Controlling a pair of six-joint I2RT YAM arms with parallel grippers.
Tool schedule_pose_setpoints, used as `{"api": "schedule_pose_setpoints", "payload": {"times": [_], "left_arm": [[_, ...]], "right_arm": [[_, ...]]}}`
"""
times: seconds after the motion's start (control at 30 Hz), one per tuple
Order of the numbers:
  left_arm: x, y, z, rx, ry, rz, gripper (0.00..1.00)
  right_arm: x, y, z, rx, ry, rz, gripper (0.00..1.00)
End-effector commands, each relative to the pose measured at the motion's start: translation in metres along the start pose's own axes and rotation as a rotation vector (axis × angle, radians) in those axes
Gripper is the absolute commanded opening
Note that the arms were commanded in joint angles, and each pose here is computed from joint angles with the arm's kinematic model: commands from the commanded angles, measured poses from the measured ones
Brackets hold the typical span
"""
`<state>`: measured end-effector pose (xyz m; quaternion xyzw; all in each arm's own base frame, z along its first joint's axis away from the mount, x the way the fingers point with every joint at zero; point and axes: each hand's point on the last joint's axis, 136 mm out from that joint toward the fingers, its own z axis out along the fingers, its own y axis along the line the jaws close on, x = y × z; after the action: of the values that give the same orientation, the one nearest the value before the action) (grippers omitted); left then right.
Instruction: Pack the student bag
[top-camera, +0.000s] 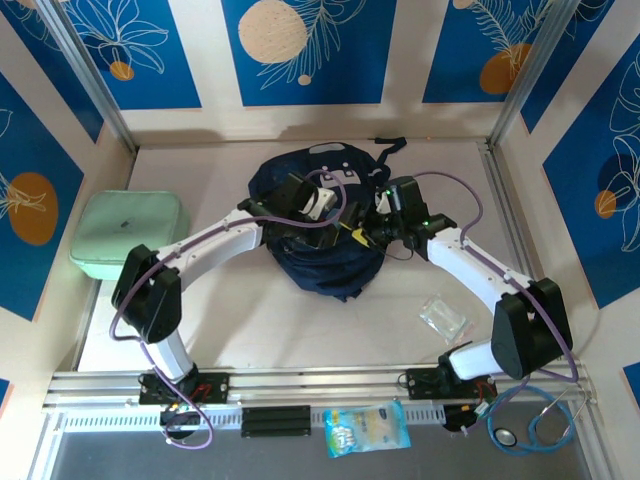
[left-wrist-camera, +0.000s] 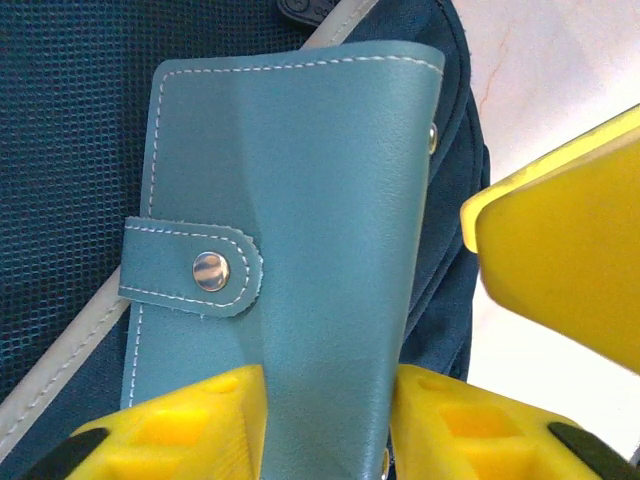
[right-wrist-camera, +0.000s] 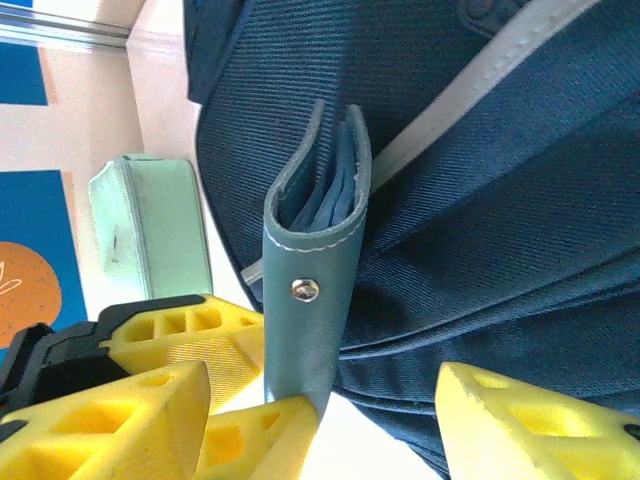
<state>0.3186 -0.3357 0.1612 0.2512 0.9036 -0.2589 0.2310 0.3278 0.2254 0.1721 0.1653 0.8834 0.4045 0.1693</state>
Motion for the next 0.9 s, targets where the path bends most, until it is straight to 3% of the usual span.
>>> {"api": "schedule_pose_setpoints", "payload": {"times": [0.0, 0.2, 0.4, 0.6, 0.7, 0.87], "left_arm": [[-0.005, -0.011, -0.007, 0.05, -0.015, 0.008, 0.41], [-0.004, -0.007, -0.022, 0.096, -0.051, -0.017, 0.51], [-0.002, 0.032, -0.019, -0.039, -0.045, -0.11, 0.54], [-0.008, 0.053, -0.004, -0.129, -0.022, -0.146, 0.52], [-0.005, 0.058, 0.006, -0.142, 0.016, -0.17, 0.52], [-0.001, 0.043, 0.017, -0.041, 0.052, -0.193, 0.54]], "right_arm": [[-0.001, -0.011, 0.003, 0.022, -0.005, 0.023, 0.62], [0.005, -0.014, 0.014, 0.036, 0.042, 0.009, 0.55], [0.011, -0.029, 0.016, 0.105, 0.022, 0.038, 0.52], [0.015, -0.021, 0.018, 0.045, 0.06, 0.046, 0.43], [0.018, -0.021, 0.021, 0.038, 0.078, 0.058, 0.42], [0.019, -0.025, 0.023, 0.047, 0.089, 0.071, 0.48]]}}
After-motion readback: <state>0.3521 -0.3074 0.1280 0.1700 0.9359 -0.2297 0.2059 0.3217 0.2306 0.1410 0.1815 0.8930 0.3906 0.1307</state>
